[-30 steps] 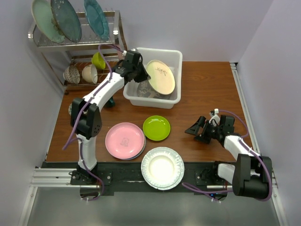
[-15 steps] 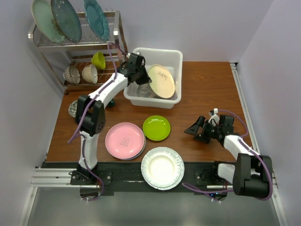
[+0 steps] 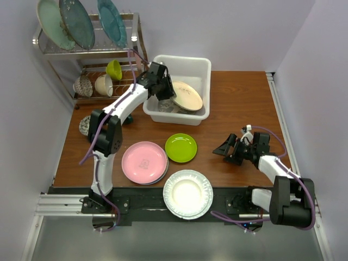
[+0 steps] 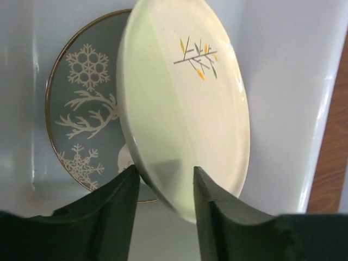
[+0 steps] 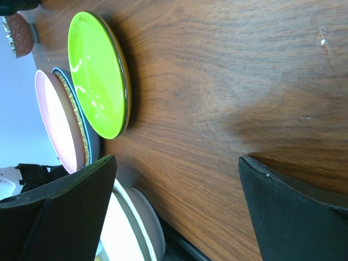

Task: Place the plates into the plastic bin on the countertop
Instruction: Place the plate in the plastic bin.

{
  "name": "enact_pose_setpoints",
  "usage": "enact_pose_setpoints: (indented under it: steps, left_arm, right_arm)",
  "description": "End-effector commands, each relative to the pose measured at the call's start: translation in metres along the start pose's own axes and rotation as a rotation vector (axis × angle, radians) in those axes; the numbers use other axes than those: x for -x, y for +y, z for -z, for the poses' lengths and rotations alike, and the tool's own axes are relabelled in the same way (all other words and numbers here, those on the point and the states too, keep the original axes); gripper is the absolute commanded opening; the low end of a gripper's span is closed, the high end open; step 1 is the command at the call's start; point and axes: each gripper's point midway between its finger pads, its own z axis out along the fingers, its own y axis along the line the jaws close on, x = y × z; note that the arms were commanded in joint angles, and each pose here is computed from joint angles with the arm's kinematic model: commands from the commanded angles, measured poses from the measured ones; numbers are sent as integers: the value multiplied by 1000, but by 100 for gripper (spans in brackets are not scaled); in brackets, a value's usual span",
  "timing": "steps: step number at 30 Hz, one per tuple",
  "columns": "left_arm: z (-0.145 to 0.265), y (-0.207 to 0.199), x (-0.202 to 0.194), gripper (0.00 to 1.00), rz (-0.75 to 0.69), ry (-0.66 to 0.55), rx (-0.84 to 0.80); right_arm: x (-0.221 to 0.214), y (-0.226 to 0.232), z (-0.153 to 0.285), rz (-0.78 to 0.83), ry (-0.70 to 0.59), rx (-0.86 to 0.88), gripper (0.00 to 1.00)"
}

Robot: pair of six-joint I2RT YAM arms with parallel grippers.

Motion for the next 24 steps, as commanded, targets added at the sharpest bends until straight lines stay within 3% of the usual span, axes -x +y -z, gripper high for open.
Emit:
enact_pose_setpoints:
  steps: [1, 16, 22, 24]
  left_arm:
    - [-2, 16, 6, 53, -10, 12, 20]
    - [15, 34, -2, 76, -58, 5, 84]
    - [73, 18, 9, 84, -113, -108, 57]
    - [111, 0, 16, 86, -124, -183, -10]
  right_arm:
    - [6, 2, -2, 38, -4, 1, 98]
    - [5, 4, -2, 42, 1, 8, 98]
    - [4, 5, -3, 42, 6, 9, 98]
    - [4, 5, -3, 42, 6, 8, 98]
